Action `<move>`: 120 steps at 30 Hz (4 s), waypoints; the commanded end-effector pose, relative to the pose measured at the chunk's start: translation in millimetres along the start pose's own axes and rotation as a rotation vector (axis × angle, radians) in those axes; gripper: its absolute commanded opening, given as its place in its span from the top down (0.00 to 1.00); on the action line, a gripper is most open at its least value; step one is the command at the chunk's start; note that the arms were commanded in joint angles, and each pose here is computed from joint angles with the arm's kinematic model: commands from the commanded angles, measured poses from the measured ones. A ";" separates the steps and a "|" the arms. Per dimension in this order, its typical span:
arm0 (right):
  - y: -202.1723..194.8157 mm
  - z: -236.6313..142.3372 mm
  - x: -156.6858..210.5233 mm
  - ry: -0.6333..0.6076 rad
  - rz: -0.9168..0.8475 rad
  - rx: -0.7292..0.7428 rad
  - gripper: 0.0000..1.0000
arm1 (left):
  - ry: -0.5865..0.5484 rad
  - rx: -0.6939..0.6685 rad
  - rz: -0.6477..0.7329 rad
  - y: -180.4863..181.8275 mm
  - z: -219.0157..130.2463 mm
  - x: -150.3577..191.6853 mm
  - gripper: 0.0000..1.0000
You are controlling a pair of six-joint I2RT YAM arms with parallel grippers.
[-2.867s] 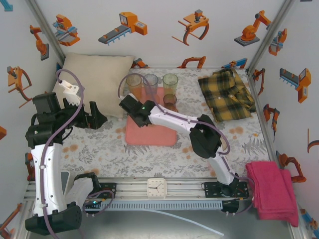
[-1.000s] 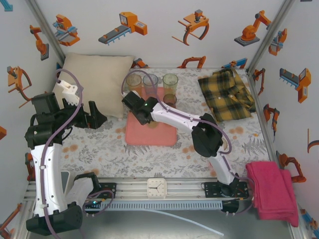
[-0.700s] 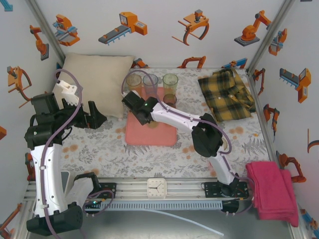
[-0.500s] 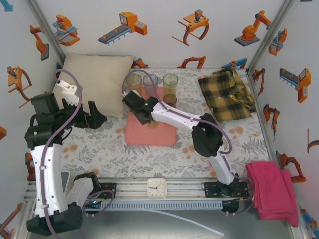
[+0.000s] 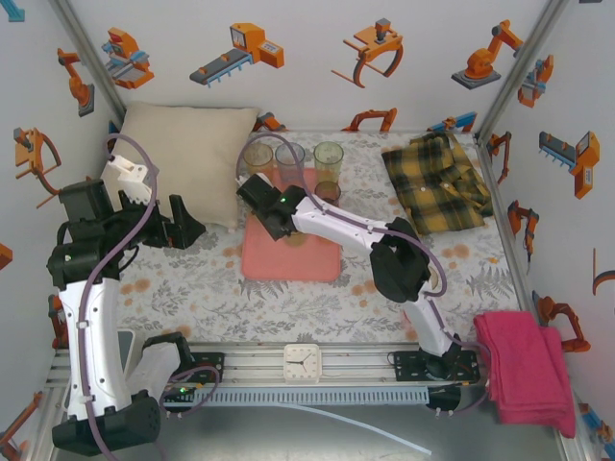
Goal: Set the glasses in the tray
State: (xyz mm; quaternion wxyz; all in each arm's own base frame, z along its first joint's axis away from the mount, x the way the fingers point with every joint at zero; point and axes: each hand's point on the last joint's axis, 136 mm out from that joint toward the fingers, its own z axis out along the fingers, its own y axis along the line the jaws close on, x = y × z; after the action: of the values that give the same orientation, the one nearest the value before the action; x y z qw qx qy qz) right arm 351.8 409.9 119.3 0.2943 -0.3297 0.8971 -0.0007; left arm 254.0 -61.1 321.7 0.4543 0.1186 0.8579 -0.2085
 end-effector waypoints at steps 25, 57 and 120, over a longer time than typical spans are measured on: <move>-55.8 -159.5 -14.2 -0.201 0.143 -0.045 0.61 | -0.035 0.009 0.014 -5.2 -7.6 -6.3 0.04; -157.3 -202.7 294.5 0.045 0.754 0.241 0.62 | -0.013 0.088 0.001 -14.6 -1.0 -4.9 0.03; -125.4 -140.5 320.8 0.219 0.673 0.224 0.72 | -0.009 0.080 -0.007 -11.4 2.0 -2.6 0.03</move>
State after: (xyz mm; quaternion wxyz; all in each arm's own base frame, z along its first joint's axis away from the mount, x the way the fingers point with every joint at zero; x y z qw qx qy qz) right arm 152.7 96.6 92.2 0.2064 0.0235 0.9777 -0.0294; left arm 253.3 -68.5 322.8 0.4492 0.1276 0.8524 -0.2351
